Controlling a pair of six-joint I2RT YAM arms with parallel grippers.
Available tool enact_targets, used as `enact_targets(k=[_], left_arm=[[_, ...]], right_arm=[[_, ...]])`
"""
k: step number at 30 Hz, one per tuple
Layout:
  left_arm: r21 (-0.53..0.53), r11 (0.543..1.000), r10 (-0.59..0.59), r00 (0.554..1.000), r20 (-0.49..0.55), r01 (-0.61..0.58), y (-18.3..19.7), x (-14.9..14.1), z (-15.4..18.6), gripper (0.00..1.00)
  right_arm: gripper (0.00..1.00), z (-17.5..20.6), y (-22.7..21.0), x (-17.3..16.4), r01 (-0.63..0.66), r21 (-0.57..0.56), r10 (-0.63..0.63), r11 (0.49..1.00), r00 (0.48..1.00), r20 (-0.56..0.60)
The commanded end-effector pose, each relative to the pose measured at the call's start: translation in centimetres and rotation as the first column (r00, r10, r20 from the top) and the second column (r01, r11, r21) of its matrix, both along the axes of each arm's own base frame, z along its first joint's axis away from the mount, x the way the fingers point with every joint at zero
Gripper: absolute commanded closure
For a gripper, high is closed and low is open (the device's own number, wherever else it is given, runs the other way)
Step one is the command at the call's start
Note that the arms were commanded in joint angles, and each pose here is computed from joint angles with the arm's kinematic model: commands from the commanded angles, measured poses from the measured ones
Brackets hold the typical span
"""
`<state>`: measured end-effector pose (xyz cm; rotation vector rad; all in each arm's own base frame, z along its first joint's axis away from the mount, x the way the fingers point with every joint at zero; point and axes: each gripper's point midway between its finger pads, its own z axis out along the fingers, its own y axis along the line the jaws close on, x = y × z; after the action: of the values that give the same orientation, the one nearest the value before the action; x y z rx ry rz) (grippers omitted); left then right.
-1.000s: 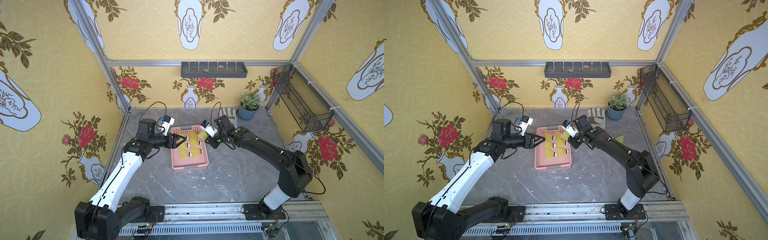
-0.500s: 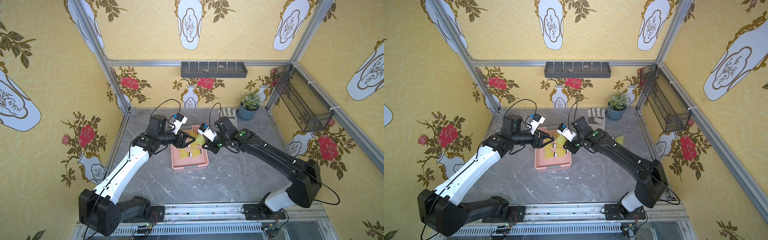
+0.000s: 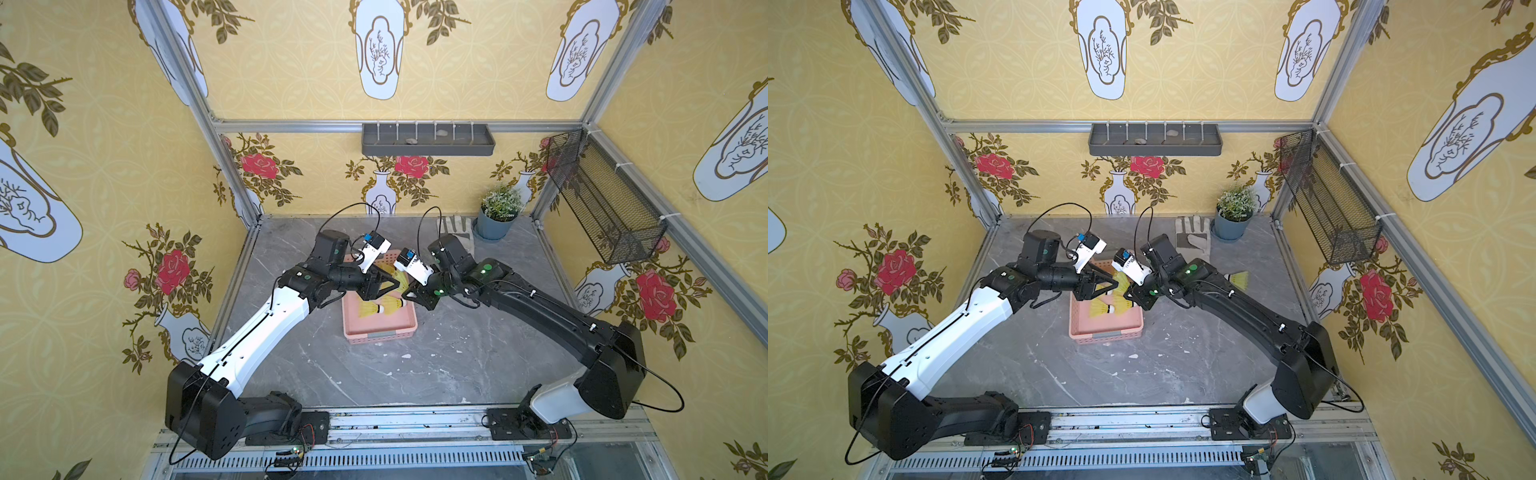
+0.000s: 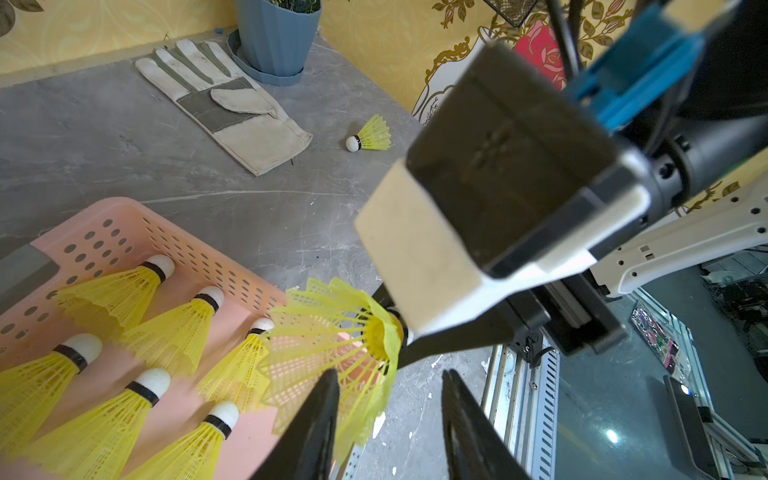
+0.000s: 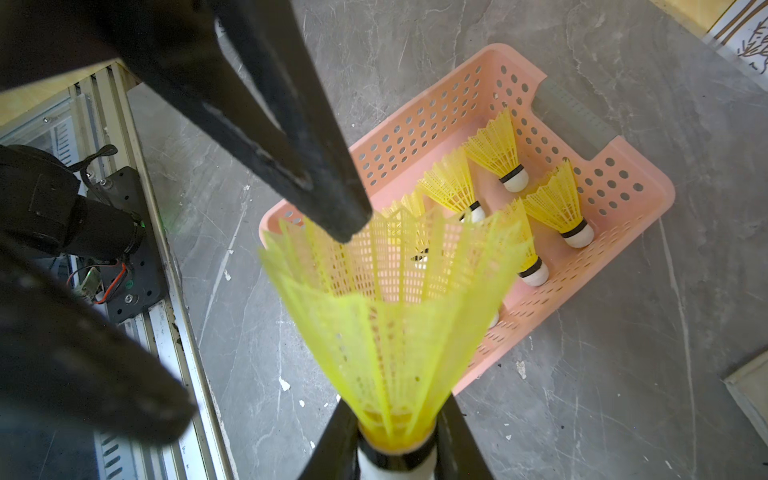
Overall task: Put the shuttlecocks into the storage box
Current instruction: Place the shuttlecock in the storage box.
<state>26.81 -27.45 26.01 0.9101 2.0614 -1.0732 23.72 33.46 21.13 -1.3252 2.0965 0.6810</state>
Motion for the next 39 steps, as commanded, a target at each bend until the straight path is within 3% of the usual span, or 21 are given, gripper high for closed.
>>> enact_targets(k=[1,8,12,15,17,20,26,32,39], left_arm=[[0.016,1.0,-0.012,1.0,0.006,0.012,-0.1,0.0,-0.5,0.6],[0.025,0.999,-0.02,1.0,-0.006,0.02,-0.1,-0.2,-0.9,0.83],[0.021,1.0,-0.021,1.0,-0.014,0.021,-0.2,-0.4,-0.9,1.0],[0.003,1.0,0.019,0.999,-0.025,-0.019,-0.1,0.0,-0.6,1.0],[-0.028,0.997,0.072,0.997,-0.033,-0.073,0.0,0.5,-0.1,1.0],[-0.073,0.984,0.161,0.986,-0.051,-0.165,0.2,1.5,0.1,1.0],[-0.113,0.932,0.319,0.927,-0.199,-0.345,1.0,2.7,-1.1,1.0],[-0.071,0.853,0.468,0.817,-0.336,-0.518,2.7,3.1,-4.1,1.0],[-0.003,0.803,0.545,0.736,-0.402,-0.596,3.0,1.5,-7.3,1.0]], right_arm=[[0.84,0.4,0.1,0.0,0.004,0.007,-0.004,1.0,1.0,-0.002],[0.82,0.2,0.0,0.2,0.013,0.0,-0.013,1.0,1.0,0.006],[0.78,0.2,-0.1,0.4,0.021,-0.001,-0.021,1.0,1.0,0.012],[0.64,-0.1,-0.3,0.9,0.054,-0.012,-0.053,0.998,0.998,0.023],[0.46,-0.3,-0.7,1.7,0.104,-0.024,-0.103,0.994,0.994,0.042],[0.37,-0.5,-1.5,2.9,0.185,-0.023,-0.183,0.982,0.981,0.067],[0.35,-0.5,-3.5,4.6,0.325,0.051,-0.327,0.944,0.944,0.05],[0.34,-0.8,-5.8,5.3,0.451,0.099,-0.454,0.887,0.891,0.009],[0.33,-1.9,-7.5,4.8,0.522,0.127,-0.519,0.843,0.853,-0.061]])
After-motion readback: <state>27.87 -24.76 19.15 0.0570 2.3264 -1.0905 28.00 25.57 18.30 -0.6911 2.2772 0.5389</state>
